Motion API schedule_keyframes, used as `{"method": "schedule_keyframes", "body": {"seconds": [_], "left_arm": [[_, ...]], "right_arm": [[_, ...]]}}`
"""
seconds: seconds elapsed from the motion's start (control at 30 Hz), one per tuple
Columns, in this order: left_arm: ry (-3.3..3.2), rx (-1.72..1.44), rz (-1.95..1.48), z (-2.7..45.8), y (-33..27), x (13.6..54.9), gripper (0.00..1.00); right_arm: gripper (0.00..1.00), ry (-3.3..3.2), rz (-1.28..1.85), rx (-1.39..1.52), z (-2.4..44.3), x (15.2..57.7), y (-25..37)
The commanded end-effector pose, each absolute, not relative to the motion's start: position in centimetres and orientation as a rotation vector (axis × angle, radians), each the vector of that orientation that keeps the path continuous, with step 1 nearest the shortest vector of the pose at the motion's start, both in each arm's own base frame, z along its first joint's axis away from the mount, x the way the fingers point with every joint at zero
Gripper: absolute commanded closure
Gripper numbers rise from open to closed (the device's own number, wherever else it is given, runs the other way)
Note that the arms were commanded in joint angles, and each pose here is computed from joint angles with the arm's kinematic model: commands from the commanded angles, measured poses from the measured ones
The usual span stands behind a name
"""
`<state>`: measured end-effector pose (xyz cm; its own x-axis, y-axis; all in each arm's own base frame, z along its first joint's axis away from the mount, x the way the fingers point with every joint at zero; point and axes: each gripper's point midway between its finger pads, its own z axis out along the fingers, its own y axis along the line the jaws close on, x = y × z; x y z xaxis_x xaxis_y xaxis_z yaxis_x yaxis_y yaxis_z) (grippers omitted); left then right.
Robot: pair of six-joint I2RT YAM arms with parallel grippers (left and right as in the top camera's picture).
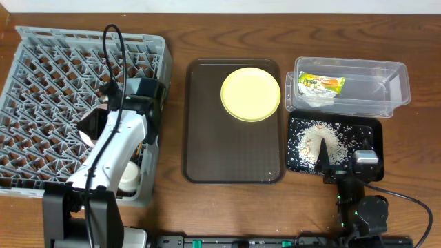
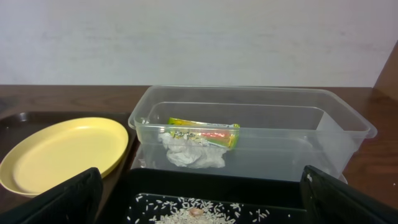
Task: Sort waste into correct bins and load items into the dishwasher
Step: 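Lower the white bowl upright into the rack slots with the left gripper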
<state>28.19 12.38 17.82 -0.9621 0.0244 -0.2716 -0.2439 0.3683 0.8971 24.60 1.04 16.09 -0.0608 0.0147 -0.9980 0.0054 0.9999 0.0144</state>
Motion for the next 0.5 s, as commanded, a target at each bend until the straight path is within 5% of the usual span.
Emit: {"method": "schedule_keyframes", "body": {"seconds": [0.0,0.47], "left_arm": [[2.372,-0.182,1.685,18.1,12.9,28.1,0.87],[2.714,-0.212,1.316,14.3,10.2,26.0,0.94]], "right_arm": [[0.01,1.628,-0.009,0.017,16.1,24.6,0.7],[0.01,1.627,-0.009,0.018,16.1,24.6,0.7]]}}
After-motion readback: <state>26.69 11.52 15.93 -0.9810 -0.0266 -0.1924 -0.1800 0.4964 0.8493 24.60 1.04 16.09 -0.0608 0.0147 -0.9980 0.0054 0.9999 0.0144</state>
